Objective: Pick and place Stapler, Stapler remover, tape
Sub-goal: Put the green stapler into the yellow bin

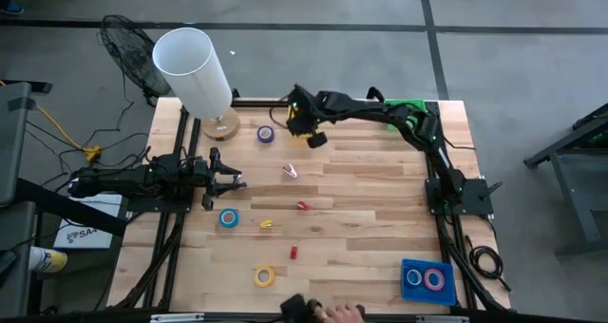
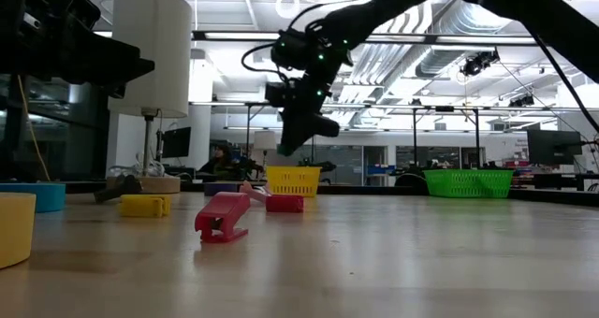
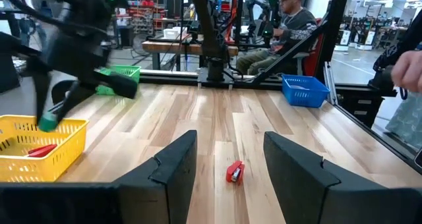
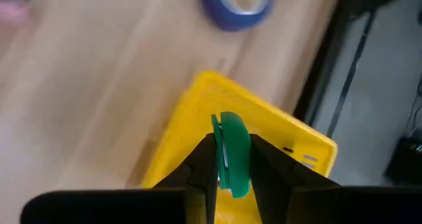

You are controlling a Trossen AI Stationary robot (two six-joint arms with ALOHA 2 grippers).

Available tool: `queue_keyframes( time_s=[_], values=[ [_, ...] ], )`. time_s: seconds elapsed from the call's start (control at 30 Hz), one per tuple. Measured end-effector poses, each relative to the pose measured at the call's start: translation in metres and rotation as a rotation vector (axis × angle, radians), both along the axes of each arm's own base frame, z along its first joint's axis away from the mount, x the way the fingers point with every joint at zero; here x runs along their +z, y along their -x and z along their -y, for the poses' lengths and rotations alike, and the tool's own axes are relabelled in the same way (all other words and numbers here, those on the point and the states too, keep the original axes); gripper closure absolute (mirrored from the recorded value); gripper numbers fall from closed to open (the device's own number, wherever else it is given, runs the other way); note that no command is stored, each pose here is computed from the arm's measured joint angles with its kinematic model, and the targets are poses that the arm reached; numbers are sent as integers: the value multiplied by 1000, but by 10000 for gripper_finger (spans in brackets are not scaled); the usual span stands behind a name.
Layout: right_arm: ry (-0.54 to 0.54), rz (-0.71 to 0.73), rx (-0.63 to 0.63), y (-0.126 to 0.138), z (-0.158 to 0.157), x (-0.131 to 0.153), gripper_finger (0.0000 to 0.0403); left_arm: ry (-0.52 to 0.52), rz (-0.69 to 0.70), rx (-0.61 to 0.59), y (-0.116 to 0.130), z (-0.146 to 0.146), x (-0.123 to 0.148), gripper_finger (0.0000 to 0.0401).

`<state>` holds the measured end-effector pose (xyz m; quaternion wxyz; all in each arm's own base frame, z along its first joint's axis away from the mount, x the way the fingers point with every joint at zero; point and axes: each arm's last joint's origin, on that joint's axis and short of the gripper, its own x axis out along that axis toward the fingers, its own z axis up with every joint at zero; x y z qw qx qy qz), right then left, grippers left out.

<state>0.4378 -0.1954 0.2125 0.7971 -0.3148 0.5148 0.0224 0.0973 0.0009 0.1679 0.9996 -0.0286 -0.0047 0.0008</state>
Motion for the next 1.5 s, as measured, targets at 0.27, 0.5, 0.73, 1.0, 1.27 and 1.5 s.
queue_keyframes(
  time_s=[0.27,0.5,0.73,1.0,1.27,1.5],
  values=[
    [-174,141,-258,14,36,2,339,0,0,0,0,0,0,226],
    [-491,258,-426,26,57,2,333,0,0,0,0,0,0,226],
    [-584,275,-523,32,64,1,333,0,0,0,0,0,0,226],
    [-560,252,-537,31,60,0,330,0,0,0,0,0,0,226],
    [-540,242,-547,30,58,-1,325,0,0,0,0,0,0,226],
    [-548,212,-556,32,57,-2,273,0,0,0,0,0,0,226]
  ],
)
